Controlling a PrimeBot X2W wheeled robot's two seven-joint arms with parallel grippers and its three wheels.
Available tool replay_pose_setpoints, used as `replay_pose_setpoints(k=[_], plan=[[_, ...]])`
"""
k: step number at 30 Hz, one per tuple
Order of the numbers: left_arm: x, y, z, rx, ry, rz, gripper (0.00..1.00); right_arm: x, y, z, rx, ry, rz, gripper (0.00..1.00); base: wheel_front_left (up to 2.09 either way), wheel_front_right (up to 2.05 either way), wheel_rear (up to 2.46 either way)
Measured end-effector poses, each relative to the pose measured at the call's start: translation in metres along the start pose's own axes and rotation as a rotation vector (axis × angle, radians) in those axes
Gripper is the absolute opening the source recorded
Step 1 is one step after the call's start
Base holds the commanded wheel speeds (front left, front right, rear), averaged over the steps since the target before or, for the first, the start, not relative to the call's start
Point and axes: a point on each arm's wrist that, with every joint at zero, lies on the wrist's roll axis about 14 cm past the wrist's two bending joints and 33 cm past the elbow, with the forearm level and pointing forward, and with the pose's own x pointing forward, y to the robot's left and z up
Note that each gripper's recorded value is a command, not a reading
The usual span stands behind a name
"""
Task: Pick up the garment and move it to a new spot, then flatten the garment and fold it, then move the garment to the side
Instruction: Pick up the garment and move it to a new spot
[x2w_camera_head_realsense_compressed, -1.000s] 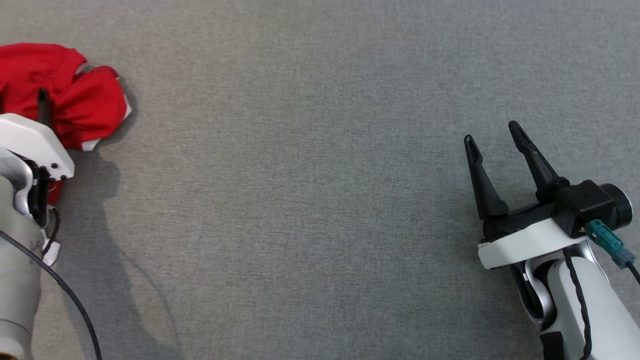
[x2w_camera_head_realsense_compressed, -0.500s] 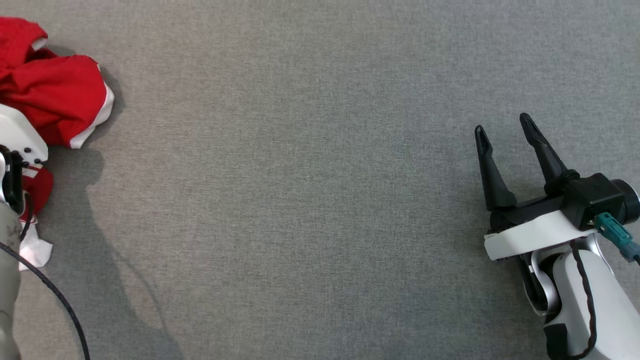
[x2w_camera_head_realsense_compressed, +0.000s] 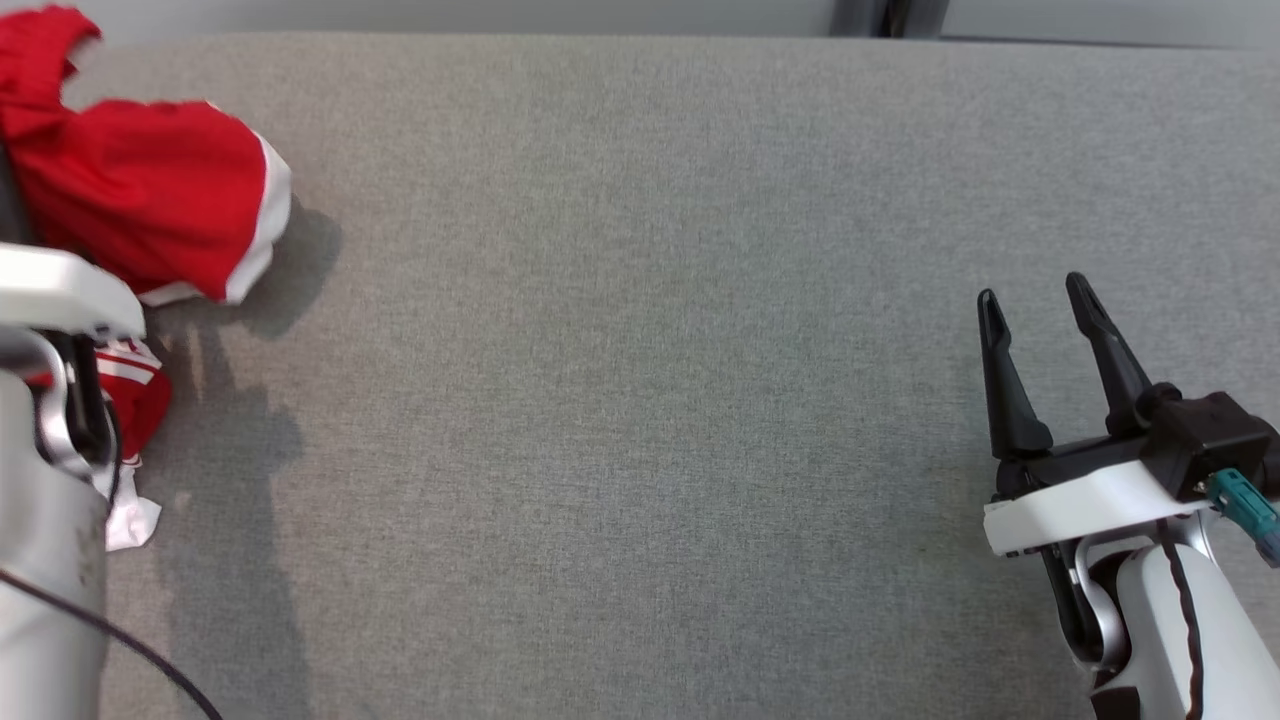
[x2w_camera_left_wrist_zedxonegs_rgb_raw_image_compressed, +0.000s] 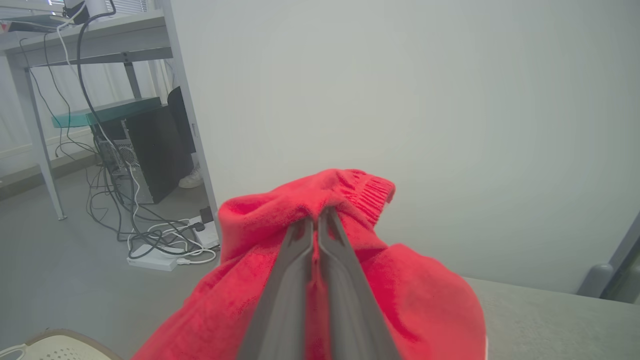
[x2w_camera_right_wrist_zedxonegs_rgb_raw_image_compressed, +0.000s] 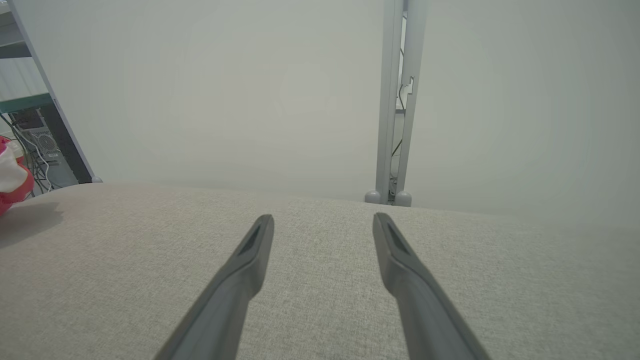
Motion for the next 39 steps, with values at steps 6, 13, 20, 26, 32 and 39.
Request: replay_pose_setpoints(k=[6, 13, 20, 26, 32, 39], plan=[[-0.046, -0.009, 0.02, -0.017, -0.101, -0.021, 0.0, -0.018, -0.003, 0.021, -0.007, -0.042, -0.033, 1.0, 0.0, 0.0, 0.0], [-0.094, -0.022, 0.032, -0.038, -0.129, -0.043, 0.0, -0.038, -0.009, 0.04, -0.017, -0.079, -0.074, 1.0, 0.0, 0.0, 0.0], [-0.134, -0.052, 0.028, -0.055, -0.076, -0.111, 0.0, -0.058, -0.02, 0.05, -0.024, -0.093, -0.125, 1.0, 0.0, 0.0, 0.0], [-0.147, -0.098, 0.022, -0.08, -0.032, -0.239, 0.0, -0.071, -0.033, 0.058, -0.033, -0.108, -0.172, 1.0, 0.0, 0.0, 0.0], [-0.157, -0.161, 0.018, -0.11, -0.005, -0.435, 0.0, -0.087, -0.048, 0.064, -0.042, -0.12, -0.228, 1.0, 0.0, 0.0, 0.0], [-0.172, -0.248, 0.017, -0.148, 0.009, -0.709, 0.0, -0.108, -0.069, 0.069, -0.051, -0.126, -0.306, 1.0, 0.0, 0.0, 0.0]])
